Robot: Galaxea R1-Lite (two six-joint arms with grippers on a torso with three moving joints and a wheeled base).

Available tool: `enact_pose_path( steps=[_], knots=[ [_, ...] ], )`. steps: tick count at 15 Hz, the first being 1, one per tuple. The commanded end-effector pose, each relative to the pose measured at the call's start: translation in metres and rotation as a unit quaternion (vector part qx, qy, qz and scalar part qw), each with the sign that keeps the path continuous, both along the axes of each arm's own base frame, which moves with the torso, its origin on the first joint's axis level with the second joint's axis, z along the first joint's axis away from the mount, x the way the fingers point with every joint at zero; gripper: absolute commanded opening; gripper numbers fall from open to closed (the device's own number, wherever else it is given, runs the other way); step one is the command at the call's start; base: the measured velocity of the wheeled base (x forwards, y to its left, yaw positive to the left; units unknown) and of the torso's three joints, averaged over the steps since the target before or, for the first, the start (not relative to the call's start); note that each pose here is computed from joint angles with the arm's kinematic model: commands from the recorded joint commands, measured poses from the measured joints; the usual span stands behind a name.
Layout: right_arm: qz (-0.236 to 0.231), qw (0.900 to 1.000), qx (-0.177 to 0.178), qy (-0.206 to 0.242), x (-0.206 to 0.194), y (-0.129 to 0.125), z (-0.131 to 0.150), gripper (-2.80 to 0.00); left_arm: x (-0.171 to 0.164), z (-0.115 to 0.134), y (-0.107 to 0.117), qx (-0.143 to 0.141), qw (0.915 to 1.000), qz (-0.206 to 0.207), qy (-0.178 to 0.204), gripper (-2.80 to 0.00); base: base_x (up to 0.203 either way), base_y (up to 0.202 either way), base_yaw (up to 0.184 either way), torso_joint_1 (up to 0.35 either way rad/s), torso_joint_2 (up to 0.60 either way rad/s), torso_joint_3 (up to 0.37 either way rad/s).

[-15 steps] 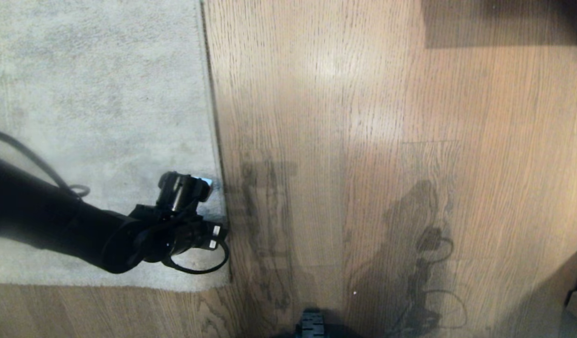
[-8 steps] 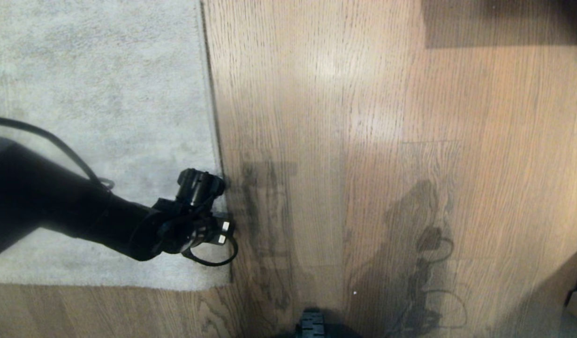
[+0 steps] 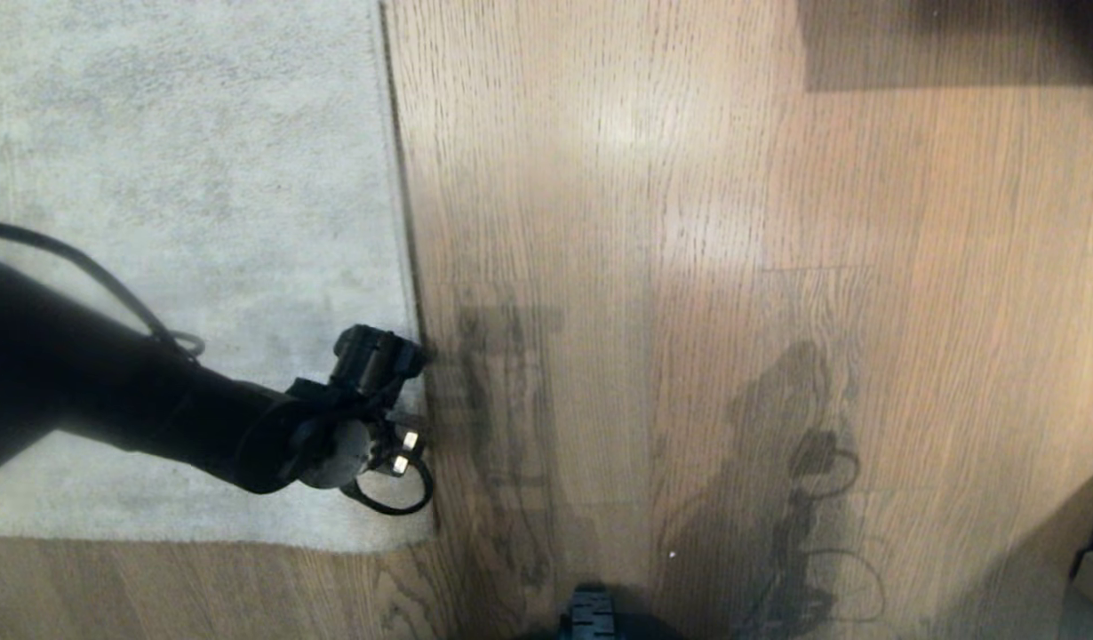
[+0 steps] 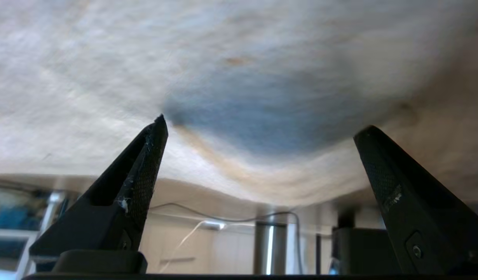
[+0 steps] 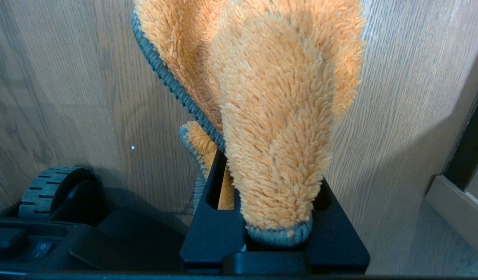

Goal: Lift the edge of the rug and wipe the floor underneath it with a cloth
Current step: Lift up the carpet

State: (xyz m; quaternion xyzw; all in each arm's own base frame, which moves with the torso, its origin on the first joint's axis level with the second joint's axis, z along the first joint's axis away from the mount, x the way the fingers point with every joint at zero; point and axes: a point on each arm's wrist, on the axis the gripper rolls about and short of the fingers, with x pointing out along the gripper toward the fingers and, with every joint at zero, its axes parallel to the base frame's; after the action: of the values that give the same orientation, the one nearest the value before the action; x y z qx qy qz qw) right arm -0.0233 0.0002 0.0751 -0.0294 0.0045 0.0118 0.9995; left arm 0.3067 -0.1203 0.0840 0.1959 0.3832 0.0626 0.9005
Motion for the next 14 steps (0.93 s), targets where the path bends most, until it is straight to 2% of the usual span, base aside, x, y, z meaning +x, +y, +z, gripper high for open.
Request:
enact_pose_path(
  steps=[1, 4, 10, 14],
  knots=[
    [0.001, 1.0, 0.0, 0.0, 0.0, 0.0, 0.0, -2.8, 0.0, 0.005, 0.003, 0.018, 0.9997, 0.011, -0.011, 0.0, 0.0, 0.0, 0.0, 0.0, 0.0, 0.0],
    [0.001, 1.0, 0.0, 0.0, 0.0, 0.0, 0.0, -2.8, 0.002, 0.009, 0.01, 0.033, 0.999, 0.024, -0.018, 0.0, 0.0, 0.0, 0.0, 0.0, 0.0, 0.0],
    [0.001, 1.0, 0.0, 0.0, 0.0, 0.0, 0.0, -2.8, 0.006, 0.013, 0.008, 0.026, 0.9988, 0.026, -0.032, 0.0, 0.0, 0.0, 0.0, 0.0, 0.0, 0.0],
    [0.001, 1.0, 0.0, 0.0, 0.0, 0.0, 0.0, -2.8, 0.014, 0.022, 0.008, 0.017, 0.9978, 0.032, -0.056, 0.0, 0.0, 0.0, 0.0, 0.0, 0.0, 0.0]
  ],
)
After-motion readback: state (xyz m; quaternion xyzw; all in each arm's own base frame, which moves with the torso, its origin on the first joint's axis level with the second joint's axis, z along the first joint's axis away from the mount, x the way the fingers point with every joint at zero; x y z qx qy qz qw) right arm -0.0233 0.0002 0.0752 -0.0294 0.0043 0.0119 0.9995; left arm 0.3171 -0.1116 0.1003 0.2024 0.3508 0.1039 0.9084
